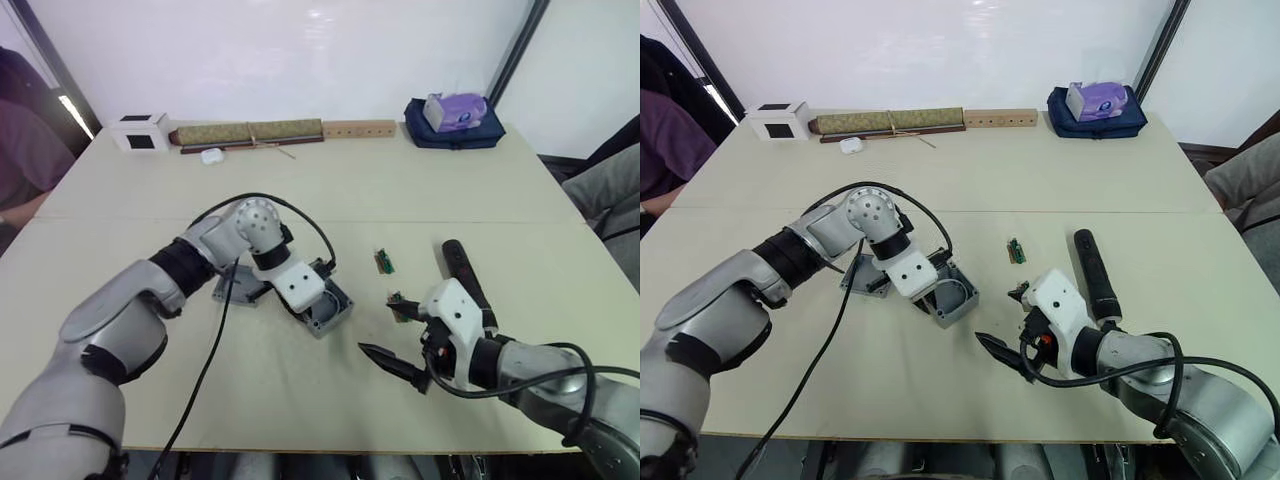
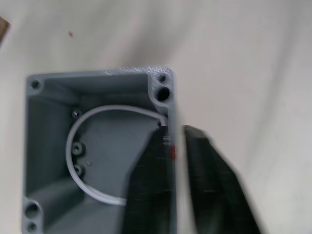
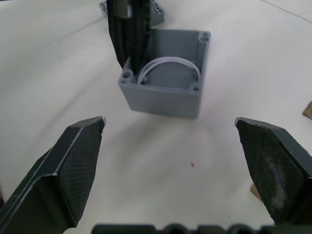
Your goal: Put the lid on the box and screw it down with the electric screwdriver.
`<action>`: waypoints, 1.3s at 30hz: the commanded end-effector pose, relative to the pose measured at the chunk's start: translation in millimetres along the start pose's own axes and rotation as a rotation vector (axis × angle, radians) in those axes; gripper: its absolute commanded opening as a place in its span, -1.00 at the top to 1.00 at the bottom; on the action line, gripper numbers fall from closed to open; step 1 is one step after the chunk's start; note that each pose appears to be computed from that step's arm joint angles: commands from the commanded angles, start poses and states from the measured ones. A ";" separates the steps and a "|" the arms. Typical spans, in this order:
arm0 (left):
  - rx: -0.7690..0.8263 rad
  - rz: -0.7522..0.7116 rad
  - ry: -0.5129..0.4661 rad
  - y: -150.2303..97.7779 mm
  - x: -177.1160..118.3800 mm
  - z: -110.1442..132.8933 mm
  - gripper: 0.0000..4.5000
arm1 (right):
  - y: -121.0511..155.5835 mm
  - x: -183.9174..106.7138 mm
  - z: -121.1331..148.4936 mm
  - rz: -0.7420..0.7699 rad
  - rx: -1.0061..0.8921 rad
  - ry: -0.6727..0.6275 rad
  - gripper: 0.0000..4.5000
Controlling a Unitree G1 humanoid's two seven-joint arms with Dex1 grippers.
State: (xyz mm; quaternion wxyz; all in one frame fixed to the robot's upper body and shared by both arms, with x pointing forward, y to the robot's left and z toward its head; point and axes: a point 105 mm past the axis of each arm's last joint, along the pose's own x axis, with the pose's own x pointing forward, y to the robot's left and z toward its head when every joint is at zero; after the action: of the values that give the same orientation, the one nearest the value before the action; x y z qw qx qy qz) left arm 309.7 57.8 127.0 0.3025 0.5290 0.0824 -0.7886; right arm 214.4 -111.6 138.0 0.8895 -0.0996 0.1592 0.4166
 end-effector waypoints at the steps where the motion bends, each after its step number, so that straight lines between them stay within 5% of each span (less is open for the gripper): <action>1: 0.019 0.047 -0.005 10.1 -12.3 4.8 0.02 | 4.8 -2.9 10.5 0.012 -0.036 -0.035 -1.00; 3: -0.042 0.102 -0.033 15.1 -26.4 7.3 -0.33 | 5.6 -3.3 13.8 0.039 -0.054 -0.033 -1.00; 7: -0.256 0.209 -0.116 9.7 -67.6 12.2 -0.33 | 9.5 -5.8 30.9 0.119 -0.108 -0.066 -1.00; 13: -0.817 0.488 -0.382 -26.9 -129.4 4.3 -0.33 | 17.4 1.1 67.8 0.266 -0.232 -0.148 -1.00; 19: -1.287 0.864 -0.033 -66.9 -124.1 -58.2 -0.33 | 24.6 16.6 76.4 0.349 -0.310 -0.177 -1.00; 23: -1.696 0.943 -0.098 -75.9 -94.4 -57.8 -0.33 | 29.3 37.5 71.8 0.409 -0.317 -0.203 -1.00; 31: -1.839 1.049 0.108 -95.2 -84.0 -80.3 -0.33 | 36.7 44.5 64.5 0.426 -0.298 -0.227 -1.00; 39: -1.889 1.068 0.104 -90.1 -86.8 -87.0 -0.33 | 39.2 44.5 64.2 0.375 -0.266 -0.237 -1.00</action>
State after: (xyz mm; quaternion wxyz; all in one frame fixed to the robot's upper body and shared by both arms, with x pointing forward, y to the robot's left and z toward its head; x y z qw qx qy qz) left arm 348.6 204.3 142.3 0.8846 0.0886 0.4342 -0.1452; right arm 227.3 -37.2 170.9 0.7857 -0.1307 0.0343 0.6036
